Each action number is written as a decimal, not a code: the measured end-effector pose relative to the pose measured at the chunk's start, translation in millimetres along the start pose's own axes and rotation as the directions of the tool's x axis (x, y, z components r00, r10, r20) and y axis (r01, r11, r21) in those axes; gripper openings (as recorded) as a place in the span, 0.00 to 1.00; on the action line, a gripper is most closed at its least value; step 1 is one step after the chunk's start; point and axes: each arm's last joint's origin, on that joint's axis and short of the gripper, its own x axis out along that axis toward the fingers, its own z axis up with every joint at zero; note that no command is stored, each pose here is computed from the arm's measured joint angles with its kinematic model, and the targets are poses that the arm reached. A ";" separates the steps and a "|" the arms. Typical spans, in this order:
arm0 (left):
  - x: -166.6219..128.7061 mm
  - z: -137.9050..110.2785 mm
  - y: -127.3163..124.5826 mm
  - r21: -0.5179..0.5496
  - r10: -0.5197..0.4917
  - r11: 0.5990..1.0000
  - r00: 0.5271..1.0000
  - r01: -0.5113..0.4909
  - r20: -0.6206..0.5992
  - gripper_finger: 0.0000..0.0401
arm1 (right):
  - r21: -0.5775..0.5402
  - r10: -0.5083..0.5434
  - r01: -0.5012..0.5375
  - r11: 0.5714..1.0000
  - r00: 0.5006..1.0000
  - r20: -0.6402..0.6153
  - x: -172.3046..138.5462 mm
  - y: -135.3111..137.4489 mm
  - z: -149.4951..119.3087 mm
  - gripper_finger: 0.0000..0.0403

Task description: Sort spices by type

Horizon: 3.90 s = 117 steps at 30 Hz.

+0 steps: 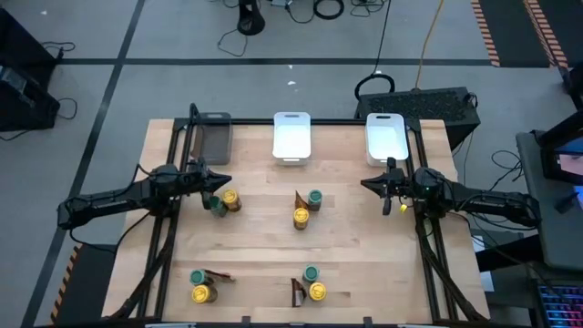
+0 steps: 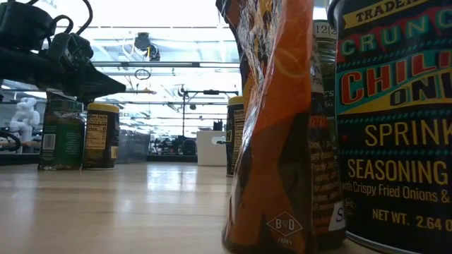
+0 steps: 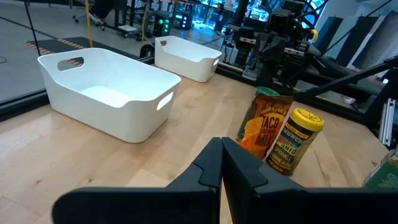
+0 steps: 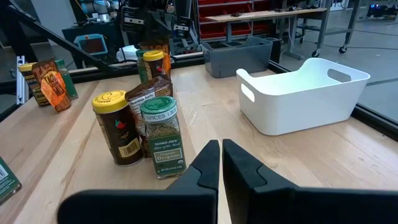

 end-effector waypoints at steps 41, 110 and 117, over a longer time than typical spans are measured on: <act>0.0 0.0 0.0 0.000 0.000 1.000 1.000 0.000 0.000 0.03 | 0.000 0.000 0.000 1.000 1.000 0.000 0.0 0.0 0.0 0.00; 0.0 0.3 0.3 -0.030 0.010 1.000 1.000 -0.010 0.005 0.03 | 0.000 0.000 0.000 1.000 1.000 0.000 0.0 0.0 0.0 0.00; 0.0 0.1 0.3 -0.030 0.010 0.999 1.000 -0.010 0.003 0.03 | 0.000 0.000 0.000 1.000 1.000 0.000 0.0 0.0 0.0 0.00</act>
